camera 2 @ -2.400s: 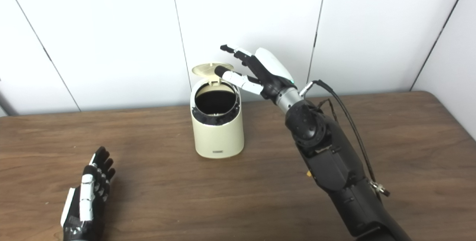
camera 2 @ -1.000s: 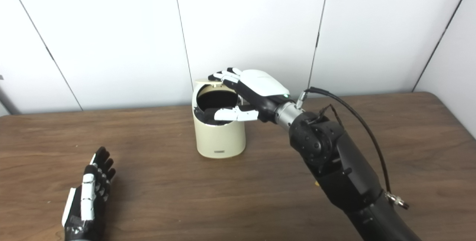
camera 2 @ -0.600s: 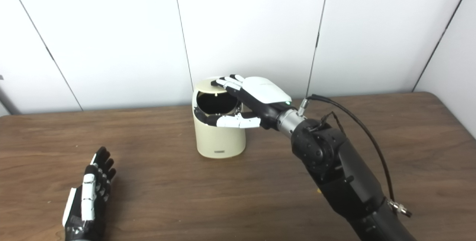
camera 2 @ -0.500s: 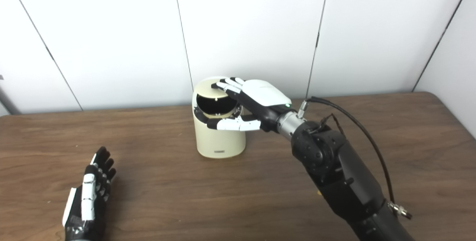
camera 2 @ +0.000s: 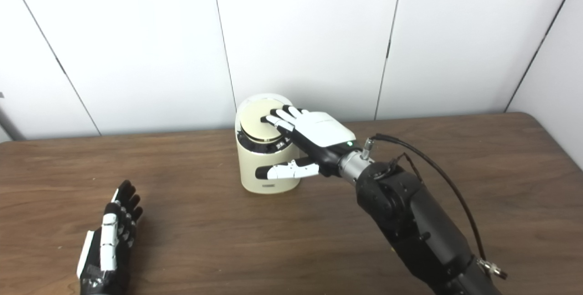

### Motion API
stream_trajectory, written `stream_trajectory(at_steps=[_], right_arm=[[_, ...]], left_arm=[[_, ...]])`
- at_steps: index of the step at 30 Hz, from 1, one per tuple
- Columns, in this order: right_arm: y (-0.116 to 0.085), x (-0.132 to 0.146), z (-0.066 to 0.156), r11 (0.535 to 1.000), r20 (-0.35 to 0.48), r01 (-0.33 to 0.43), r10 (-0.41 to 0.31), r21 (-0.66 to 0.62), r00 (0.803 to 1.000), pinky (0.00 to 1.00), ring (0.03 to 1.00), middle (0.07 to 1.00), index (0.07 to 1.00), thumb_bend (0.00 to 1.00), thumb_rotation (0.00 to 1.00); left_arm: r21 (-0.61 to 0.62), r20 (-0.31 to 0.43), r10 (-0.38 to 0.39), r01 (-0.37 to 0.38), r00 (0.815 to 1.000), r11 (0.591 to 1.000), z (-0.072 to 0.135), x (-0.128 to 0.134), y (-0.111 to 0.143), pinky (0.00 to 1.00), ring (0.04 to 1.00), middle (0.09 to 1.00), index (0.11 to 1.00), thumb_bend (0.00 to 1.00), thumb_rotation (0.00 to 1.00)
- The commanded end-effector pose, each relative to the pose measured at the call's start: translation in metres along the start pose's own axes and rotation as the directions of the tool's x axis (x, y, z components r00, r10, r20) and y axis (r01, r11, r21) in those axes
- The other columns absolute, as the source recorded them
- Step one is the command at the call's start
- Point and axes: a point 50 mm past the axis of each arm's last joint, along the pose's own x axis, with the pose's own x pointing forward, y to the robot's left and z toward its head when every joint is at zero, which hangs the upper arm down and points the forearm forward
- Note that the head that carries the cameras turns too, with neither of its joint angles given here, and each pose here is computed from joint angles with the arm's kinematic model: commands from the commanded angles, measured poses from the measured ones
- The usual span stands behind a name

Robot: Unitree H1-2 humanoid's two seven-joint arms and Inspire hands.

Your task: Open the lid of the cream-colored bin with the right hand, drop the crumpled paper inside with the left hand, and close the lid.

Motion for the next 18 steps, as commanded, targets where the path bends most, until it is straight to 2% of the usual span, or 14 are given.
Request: stream_trajectory(at_steps=[1, 18], right_arm=[[-0.0094, 0.0022, 0.0039, 0.999, 0.032, 0.027, -0.026, -0.046, 0.999, 1.0, 1.0, 1.0, 0.971, 0.67, 1.0], [-0.0005, -0.0006, 0.0076, 0.995, 0.033, 0.016, -0.013, -0.094, 0.999, 1.0, 1.0, 1.0, 0.96, 0.67, 1.0]], left_arm=[[-0.016, -0.05, 0.011, -0.012, 0.999, 1.0, -0.0119, -0.0142, -0.0016, 1.0, 1.0, 1.0, 1.0, 0.43, 1.0], [-0.017, -0.052, 0.01, -0.011, 0.999, 1.0, -0.0104, -0.0137, -0.0041, 1.0, 1.0, 1.0, 1.0, 0.44, 1.0]])
